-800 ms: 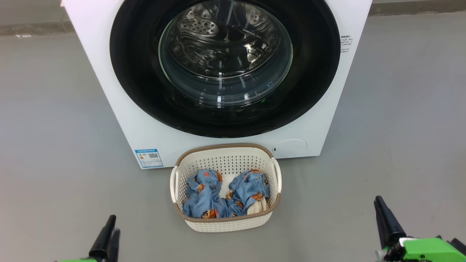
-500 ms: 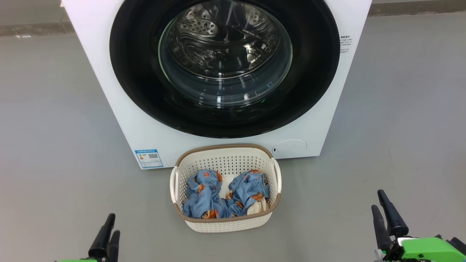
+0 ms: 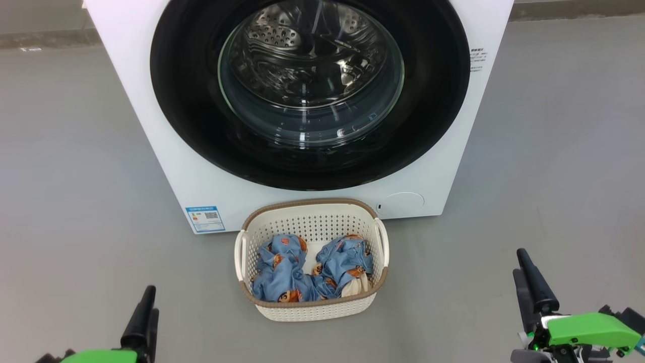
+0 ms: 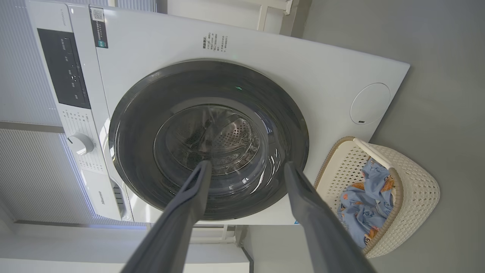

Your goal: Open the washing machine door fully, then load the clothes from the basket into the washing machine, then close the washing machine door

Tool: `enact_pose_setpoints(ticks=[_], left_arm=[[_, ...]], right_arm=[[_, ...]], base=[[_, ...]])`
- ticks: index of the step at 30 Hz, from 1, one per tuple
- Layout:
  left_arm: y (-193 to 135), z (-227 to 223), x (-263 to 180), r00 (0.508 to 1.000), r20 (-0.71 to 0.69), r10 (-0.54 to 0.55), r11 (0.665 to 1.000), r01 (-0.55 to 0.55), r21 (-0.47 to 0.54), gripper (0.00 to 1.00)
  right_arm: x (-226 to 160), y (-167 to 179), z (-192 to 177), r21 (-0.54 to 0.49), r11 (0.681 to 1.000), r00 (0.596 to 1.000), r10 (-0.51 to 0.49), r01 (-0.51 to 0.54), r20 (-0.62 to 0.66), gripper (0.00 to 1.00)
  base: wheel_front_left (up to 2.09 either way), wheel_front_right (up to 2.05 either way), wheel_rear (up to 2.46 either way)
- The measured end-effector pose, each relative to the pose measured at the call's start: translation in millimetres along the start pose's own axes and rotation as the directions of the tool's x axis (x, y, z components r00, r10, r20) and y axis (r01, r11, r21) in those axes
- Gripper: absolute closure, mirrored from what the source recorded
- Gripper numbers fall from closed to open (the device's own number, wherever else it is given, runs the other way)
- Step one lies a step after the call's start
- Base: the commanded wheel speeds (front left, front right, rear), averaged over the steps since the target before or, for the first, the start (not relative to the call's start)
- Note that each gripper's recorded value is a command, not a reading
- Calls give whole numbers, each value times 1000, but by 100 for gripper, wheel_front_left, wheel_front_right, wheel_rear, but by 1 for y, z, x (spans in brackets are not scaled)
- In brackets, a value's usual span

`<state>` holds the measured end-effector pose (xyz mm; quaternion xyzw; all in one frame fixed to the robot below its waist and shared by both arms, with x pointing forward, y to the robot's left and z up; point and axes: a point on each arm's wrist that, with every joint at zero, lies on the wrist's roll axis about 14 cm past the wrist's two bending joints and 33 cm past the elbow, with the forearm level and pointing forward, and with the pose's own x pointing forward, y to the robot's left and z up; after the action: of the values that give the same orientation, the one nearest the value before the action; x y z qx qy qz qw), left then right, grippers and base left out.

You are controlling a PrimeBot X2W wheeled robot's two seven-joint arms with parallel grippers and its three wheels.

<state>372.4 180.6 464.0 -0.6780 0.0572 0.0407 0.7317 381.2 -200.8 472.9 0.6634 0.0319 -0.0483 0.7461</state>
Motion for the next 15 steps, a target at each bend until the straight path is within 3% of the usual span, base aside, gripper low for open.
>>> enact_pose_setpoints(ticks=[15], left_arm=[[-11,-1,4,1000,4,-31,987,30,159,0]], right_arm=[[8,13,-4,-165,986,999,34,-35,-7,0]], base=[[0,0,0]])
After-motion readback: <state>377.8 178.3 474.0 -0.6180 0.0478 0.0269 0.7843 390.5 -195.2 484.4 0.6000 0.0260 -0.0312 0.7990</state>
